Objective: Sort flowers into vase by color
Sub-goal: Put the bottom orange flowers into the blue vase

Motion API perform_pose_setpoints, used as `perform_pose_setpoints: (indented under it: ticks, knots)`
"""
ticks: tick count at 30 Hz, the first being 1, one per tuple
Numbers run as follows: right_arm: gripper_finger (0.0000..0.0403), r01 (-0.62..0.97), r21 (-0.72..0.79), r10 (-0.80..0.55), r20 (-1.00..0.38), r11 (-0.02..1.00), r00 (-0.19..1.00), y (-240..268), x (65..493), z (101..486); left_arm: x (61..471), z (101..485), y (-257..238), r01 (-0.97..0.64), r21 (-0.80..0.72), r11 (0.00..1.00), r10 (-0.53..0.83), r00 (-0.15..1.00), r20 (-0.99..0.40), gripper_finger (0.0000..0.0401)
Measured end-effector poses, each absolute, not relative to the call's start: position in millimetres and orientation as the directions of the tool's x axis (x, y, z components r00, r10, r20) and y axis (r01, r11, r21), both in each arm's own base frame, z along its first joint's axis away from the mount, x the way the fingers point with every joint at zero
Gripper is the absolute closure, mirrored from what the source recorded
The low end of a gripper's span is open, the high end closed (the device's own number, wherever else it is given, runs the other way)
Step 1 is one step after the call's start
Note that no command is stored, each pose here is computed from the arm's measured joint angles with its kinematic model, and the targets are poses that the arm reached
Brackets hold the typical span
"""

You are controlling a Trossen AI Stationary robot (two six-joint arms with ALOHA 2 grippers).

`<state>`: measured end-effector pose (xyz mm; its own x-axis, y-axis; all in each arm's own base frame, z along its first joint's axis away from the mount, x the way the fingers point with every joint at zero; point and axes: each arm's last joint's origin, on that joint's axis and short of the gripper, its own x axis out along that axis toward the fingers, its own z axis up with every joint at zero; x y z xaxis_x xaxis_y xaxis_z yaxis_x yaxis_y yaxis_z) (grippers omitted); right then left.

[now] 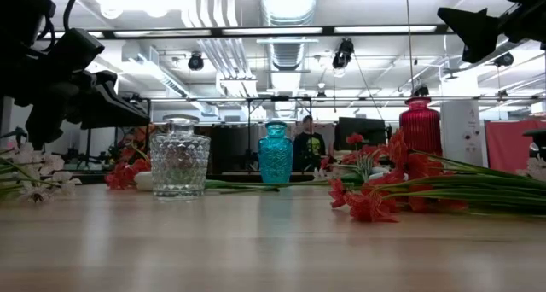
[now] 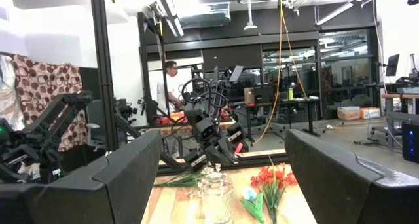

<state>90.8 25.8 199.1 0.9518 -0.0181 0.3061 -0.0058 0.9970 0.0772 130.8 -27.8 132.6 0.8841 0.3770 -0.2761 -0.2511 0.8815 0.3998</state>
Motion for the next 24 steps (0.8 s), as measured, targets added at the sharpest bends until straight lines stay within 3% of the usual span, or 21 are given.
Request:
perform_pose_setpoints:
  ticks: [4, 5, 8, 11, 19, 24]
  knots:
    - [0.0085, -0.006, 0.078, -0.018, 0.307, 0.997, 0.952, 26, 91, 199, 131, 133, -28, -0.26, 0.387, 0.885, 0.378, 0.886, -0.27, 0.0401]
    - [0.0085, -0.008, 0.083, -0.018, 0.311, 0.997, 0.95, 26, 91, 200, 132, 135, -28, -0.275, 0.32, 0.907, 0.363, 0.895, -0.259, 0.0401]
    - [0.0085, -0.021, 0.123, -0.02, 0.32, 0.992, 0.947, 26, 90, 201, 136, 149, -33, -0.256, -0.126, 0.958, 0.237, 0.96, -0.148, 0.0401]
    - [0.0085, -0.037, 0.172, -0.019, 0.316, 0.984, 0.948, 26, 90, 200, 138, 165, -34, -0.219, -0.319, 0.922, 0.229, 0.973, -0.007, 0.0401]
    - [0.0085, -0.068, 0.25, -0.027, 0.355, 0.966, 0.934, 25, 88, 211, 132, 201, -35, 0.013, -0.389, 0.921, 0.13, 0.932, 0.338, 0.0401]
    - [0.0085, 0.043, 0.286, -0.14, 0.328, 0.957, 0.934, 22, 89, 218, 130, 205, -34, 0.014, -0.375, 0.927, 0.137, 0.917, 0.374, 0.0401]
